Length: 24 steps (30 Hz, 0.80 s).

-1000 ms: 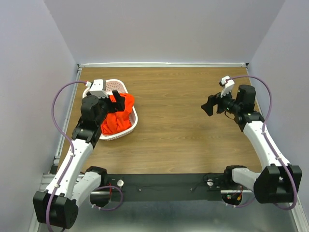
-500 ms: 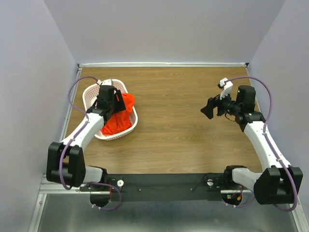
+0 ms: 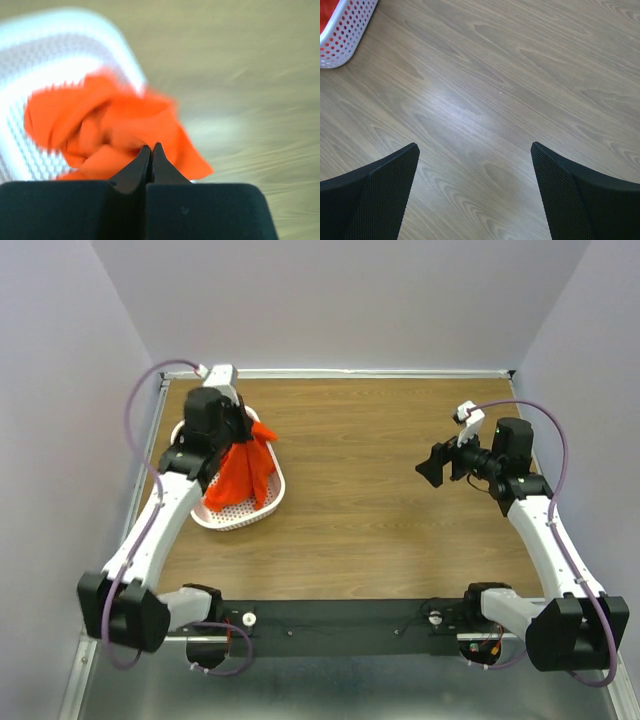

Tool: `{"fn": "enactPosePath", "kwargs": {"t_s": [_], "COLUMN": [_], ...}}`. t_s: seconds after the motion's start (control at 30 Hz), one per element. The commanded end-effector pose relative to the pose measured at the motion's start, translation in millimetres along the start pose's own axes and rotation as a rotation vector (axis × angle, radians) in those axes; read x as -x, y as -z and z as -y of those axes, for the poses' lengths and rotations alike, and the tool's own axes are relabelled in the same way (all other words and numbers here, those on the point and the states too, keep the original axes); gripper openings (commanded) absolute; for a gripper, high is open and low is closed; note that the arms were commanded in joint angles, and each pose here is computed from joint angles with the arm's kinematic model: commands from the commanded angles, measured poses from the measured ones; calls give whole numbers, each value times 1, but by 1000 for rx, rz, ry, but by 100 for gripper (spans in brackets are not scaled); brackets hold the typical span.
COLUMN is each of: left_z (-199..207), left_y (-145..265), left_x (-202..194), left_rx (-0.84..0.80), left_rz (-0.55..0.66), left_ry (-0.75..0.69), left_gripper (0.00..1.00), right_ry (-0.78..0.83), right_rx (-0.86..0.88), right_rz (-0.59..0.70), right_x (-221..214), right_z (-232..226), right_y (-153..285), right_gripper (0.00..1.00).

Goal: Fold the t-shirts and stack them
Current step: Grab the tshirt from the pile, then move the tshirt to the center of the board

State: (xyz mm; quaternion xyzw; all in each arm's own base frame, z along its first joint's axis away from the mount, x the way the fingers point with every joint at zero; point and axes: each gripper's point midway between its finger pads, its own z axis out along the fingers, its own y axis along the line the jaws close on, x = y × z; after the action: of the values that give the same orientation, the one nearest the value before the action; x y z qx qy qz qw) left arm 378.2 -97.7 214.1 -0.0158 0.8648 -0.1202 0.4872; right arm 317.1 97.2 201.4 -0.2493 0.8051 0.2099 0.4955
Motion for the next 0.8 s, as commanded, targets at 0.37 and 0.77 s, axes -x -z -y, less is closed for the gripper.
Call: {"fn": "enactPosePath", "kwargs": {"t_s": [0.37, 0.77], "left_z": [222, 253], "left_y": [260, 135], "left_x": [267, 164], "left_rx": [-995, -1043], "left_rz": [677, 347], "left_ry": [-81, -5], "left_gripper": [0, 0], "right_ry": [16, 27], "right_rx": [-27, -104], "right_rz": [7, -1], "right_x": [7, 9], "right_z": [3, 16], "right_y": [6, 9], "right_gripper": [100, 100]}}
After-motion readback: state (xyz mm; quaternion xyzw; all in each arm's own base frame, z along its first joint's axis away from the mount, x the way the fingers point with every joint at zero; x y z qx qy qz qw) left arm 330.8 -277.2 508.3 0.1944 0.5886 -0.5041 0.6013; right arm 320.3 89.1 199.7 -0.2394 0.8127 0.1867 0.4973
